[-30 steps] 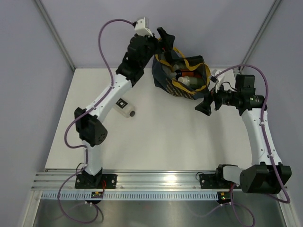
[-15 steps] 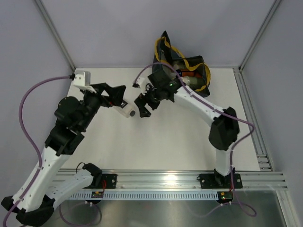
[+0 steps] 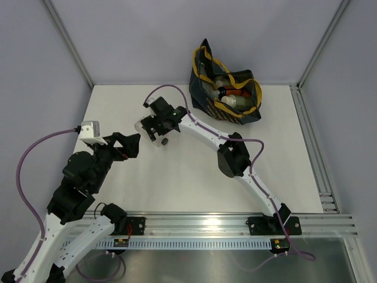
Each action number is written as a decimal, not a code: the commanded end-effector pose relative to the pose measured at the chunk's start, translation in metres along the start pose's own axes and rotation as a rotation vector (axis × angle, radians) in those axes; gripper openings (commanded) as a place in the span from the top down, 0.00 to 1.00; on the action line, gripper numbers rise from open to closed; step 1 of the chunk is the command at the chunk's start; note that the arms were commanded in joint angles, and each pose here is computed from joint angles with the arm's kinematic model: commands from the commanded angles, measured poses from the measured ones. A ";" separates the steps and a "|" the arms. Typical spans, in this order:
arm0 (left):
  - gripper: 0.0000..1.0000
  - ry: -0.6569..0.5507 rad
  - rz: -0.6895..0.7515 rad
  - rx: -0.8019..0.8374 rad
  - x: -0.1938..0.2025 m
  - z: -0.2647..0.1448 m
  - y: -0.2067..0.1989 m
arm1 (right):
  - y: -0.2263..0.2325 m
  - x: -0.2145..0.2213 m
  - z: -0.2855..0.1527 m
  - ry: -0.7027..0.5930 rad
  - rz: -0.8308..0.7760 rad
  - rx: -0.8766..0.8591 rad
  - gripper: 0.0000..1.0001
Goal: Place the personal care products into the canvas bag
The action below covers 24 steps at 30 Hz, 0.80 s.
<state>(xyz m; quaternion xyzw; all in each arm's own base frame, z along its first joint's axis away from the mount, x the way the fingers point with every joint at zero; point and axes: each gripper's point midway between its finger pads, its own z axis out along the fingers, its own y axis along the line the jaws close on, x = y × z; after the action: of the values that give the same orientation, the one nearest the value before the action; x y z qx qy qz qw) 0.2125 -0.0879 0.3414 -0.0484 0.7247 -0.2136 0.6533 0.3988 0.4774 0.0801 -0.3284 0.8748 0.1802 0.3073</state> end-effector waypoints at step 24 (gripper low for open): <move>0.01 0.027 -0.082 -0.098 0.040 0.006 0.026 | -0.008 0.032 0.041 0.055 -0.118 0.036 0.73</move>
<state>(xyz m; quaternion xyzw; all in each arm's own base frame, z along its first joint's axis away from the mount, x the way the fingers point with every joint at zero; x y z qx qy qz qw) 0.2150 -0.0850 0.2824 -0.0858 0.7608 -0.1999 0.6115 0.4183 0.4805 0.0237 -0.3444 0.8731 0.1306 0.3194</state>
